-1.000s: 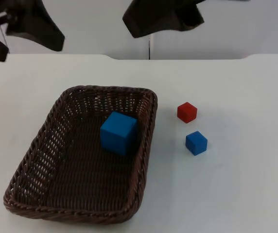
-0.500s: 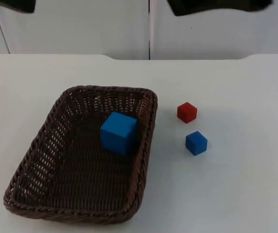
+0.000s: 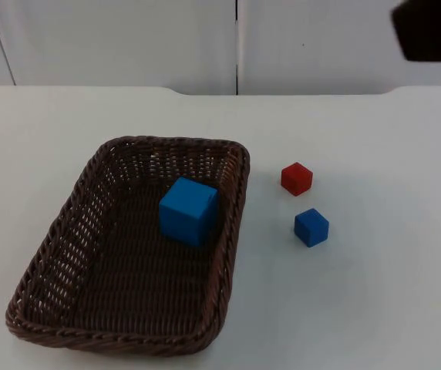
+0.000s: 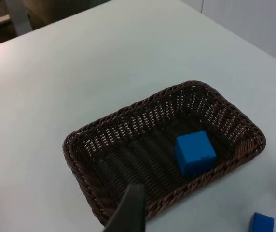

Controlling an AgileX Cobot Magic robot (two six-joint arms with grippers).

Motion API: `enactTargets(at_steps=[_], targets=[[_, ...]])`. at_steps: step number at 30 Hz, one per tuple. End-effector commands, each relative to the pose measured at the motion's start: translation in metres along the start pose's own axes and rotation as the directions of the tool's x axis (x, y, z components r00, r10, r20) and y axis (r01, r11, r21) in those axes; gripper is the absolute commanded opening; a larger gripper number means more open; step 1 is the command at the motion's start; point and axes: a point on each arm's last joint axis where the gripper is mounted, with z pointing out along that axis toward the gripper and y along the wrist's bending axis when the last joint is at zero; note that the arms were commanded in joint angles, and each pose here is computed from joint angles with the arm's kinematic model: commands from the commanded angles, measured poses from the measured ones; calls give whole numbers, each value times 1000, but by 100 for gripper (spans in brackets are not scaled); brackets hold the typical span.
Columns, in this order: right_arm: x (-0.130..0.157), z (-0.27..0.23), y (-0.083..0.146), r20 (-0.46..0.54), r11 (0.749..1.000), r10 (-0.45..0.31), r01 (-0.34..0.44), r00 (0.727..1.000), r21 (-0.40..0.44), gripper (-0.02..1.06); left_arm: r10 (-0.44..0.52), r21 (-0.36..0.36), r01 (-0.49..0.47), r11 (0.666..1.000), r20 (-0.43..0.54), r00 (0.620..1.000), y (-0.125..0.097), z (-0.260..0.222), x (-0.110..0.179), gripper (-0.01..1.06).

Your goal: Pick up the basket with the left hand and place the largest block into the basket with the right hand.

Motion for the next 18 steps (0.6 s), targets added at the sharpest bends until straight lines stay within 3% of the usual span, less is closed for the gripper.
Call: enactTargets(at_steps=[1, 18], targets=[[3, -7, 1, 31, 1000, -8, 8, 999, 1, 83, 9, -7, -9, 1000, 18, 1000, -2, -4, 5, 105], [65, -59, 7, 96, 1000, 21, -21, 995, 0, 83, 44, 0, -44, 999, 75, 996, -22, -34, 66, 105]])
